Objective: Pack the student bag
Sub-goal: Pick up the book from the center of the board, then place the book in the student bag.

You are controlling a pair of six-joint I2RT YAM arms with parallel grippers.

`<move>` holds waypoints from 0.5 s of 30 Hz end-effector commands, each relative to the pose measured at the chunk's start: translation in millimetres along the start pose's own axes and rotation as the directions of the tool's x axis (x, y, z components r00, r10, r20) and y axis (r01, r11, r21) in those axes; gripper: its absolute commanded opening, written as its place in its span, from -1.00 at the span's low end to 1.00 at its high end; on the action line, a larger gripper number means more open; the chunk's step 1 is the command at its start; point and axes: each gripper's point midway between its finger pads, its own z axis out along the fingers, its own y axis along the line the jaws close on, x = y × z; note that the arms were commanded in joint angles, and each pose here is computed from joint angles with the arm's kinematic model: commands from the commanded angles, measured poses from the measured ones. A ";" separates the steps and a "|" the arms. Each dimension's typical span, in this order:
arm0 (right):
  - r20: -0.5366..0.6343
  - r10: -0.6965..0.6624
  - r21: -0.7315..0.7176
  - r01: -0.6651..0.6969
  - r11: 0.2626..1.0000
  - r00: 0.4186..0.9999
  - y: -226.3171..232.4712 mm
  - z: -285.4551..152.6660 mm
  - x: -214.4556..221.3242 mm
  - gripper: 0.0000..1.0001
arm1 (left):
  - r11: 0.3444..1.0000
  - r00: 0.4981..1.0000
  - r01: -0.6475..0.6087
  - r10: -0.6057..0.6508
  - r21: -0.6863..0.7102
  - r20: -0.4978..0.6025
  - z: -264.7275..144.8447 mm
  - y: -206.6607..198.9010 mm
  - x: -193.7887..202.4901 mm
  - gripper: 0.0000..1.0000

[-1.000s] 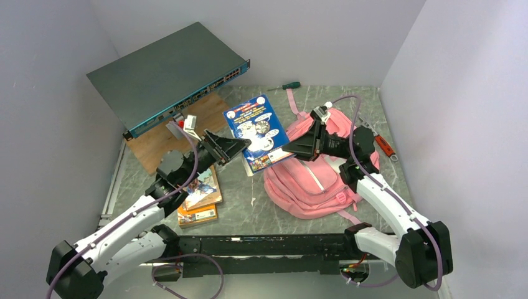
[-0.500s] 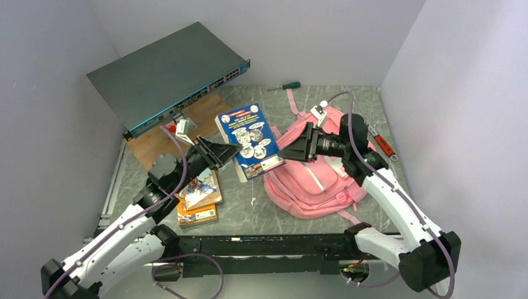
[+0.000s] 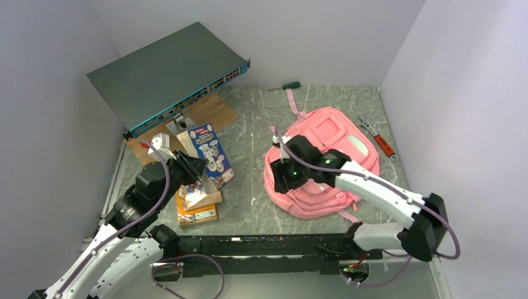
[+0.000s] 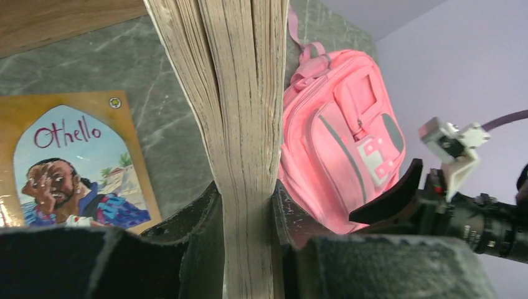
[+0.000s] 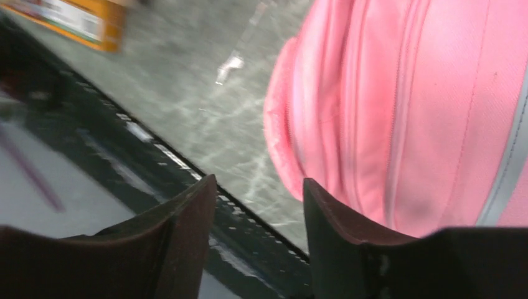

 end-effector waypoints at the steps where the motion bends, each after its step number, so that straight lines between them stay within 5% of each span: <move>1: -0.027 -0.128 0.323 0.130 0.937 0.991 -41.2 3.8 -6.3 0.03 | 0.998 0.995 -0.014 0.008 0.065 0.098 -12.5 -19.1 -30.5 -1.00; 5: -0.090 -0.178 0.362 0.199 0.911 0.980 -42.3 21.9 -3.6 -0.17 | 0.998 0.997 -0.024 0.020 0.053 0.080 -10.5 -15.9 -25.6 -1.00; 15: -0.108 -0.201 0.338 0.226 0.914 0.974 -36.2 49.4 -7.0 -0.17 | 0.995 1.000 -0.006 0.004 0.097 0.019 -2.8 -22.2 -9.6 -1.00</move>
